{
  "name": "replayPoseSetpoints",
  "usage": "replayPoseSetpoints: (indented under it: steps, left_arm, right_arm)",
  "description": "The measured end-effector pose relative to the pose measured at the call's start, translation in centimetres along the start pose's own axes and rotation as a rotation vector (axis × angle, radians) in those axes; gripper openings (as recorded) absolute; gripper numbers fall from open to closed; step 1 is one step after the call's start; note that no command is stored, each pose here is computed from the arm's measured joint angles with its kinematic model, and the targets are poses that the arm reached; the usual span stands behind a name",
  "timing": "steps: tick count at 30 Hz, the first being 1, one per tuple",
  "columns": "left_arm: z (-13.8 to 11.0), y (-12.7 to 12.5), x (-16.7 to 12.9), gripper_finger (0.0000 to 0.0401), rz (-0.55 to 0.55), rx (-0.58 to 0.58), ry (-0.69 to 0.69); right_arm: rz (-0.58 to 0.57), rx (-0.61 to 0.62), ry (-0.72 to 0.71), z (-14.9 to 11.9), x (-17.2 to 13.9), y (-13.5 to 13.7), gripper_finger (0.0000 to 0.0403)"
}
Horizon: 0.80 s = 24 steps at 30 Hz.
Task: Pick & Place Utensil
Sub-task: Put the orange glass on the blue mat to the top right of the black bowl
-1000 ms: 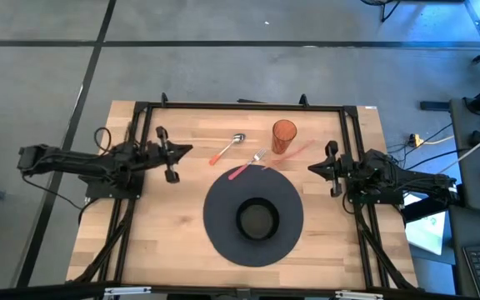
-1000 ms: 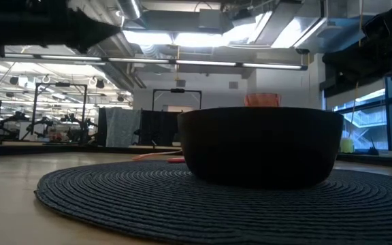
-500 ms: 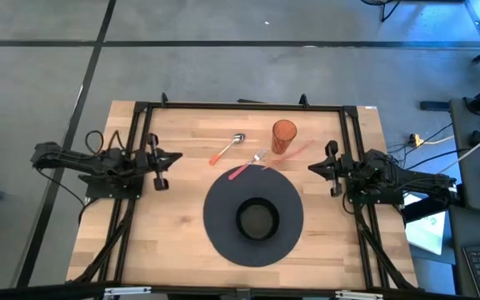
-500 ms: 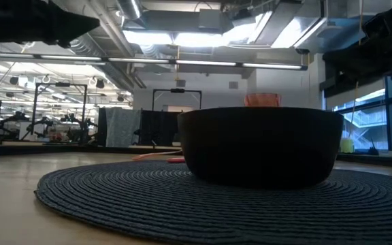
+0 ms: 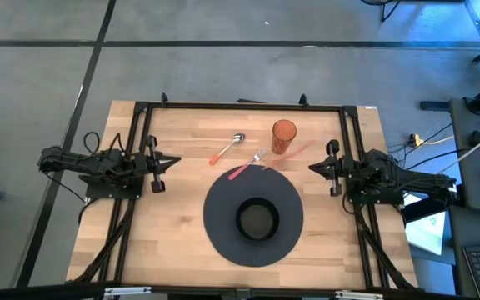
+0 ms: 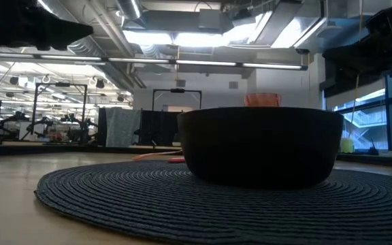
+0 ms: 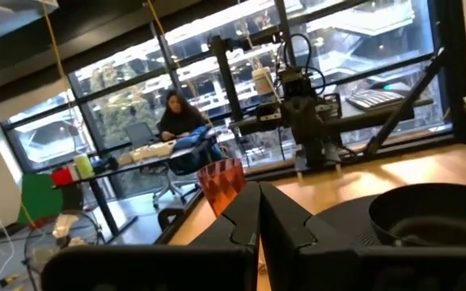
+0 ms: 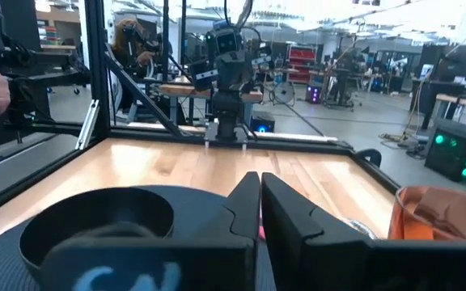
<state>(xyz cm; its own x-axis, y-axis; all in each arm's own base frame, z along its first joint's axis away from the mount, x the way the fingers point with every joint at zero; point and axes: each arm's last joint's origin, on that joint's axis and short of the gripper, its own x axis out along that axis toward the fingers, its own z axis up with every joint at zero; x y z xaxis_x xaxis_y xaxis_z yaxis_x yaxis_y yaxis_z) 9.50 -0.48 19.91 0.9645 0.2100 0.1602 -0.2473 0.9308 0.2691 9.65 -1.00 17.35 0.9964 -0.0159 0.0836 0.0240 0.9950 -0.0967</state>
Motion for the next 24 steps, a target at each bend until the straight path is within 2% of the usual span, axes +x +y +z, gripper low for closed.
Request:
replayPoseSetpoints:
  steps: [9,12,16,24]
  left_arm:
    - [-2.0,-0.6,0.2,0.0003,-0.129,-0.037,0.010]
    - [-1.7,-0.4,0.2,0.0003,-0.106,-0.062,-0.029]
    - [-1.8,-0.3,0.3,0.0003,-0.080,-0.083,-0.007]
    - [-2.0,0.1,0.3,0.0003,0.056,-0.095,0.035]
  right_arm:
    - [-0.001,0.027,-0.011,0.1,0.0,0.0,0.0016]
    - [0.000,0.027,-0.011,0.1,0.0,0.0,0.0016]
    - [0.000,0.026,-0.011,0.1,0.0,0.0,0.0016]
    - [-0.001,0.024,-0.019,0.2,0.0,0.0,0.0016]
